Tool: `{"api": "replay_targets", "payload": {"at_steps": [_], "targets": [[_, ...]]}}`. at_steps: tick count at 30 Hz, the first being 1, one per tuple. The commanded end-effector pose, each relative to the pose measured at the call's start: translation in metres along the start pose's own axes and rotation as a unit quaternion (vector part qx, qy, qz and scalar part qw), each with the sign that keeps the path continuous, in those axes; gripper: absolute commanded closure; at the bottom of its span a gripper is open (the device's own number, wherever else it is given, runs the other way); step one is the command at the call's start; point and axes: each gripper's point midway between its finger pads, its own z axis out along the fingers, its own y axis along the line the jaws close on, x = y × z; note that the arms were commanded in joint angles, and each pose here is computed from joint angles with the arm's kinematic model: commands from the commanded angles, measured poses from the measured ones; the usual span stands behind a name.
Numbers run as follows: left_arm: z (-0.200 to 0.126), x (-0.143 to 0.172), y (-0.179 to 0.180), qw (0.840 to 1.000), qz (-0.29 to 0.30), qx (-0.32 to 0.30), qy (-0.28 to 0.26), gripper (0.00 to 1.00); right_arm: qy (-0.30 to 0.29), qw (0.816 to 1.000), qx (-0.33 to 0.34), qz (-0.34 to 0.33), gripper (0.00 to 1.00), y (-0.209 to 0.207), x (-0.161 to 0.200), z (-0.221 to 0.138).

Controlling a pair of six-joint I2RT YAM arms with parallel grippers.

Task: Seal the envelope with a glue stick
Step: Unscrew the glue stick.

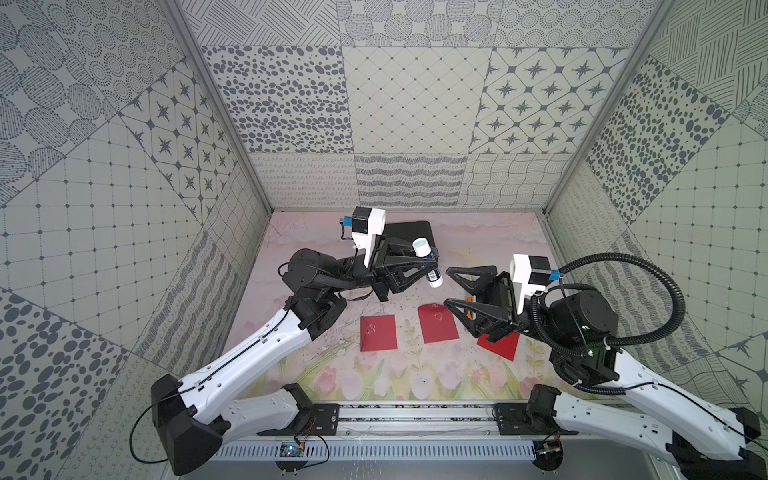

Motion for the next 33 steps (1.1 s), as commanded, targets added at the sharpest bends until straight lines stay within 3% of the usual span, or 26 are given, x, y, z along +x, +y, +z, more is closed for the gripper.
{"api": "replay_targets", "payload": {"at_steps": [1,12,28,31,33], "targets": [[0.003,-0.01,-0.02,0.998,0.028,0.055,0.0,1.0,-0.017,1.0,-0.017,-0.008,0.37,0.007,-0.012,0.004],[-0.001,-0.008,-0.033,0.997,0.02,0.071,0.018,1.0,-0.02,0.999,0.017,0.02,0.37,-0.004,-0.002,-0.008],[-0.004,-0.017,-0.036,0.997,0.029,0.068,-0.012,1.0,-0.006,1.0,-0.023,0.011,0.42,0.001,0.005,0.019],[-0.009,-0.022,-0.033,0.998,0.039,0.043,-0.033,1.0,-0.012,1.0,-0.027,0.01,0.45,0.002,0.005,0.019],[-0.016,-0.026,-0.021,0.997,0.05,-0.007,-0.06,1.0,-0.02,1.0,-0.021,-0.006,0.45,0.0,0.004,0.02]]}}
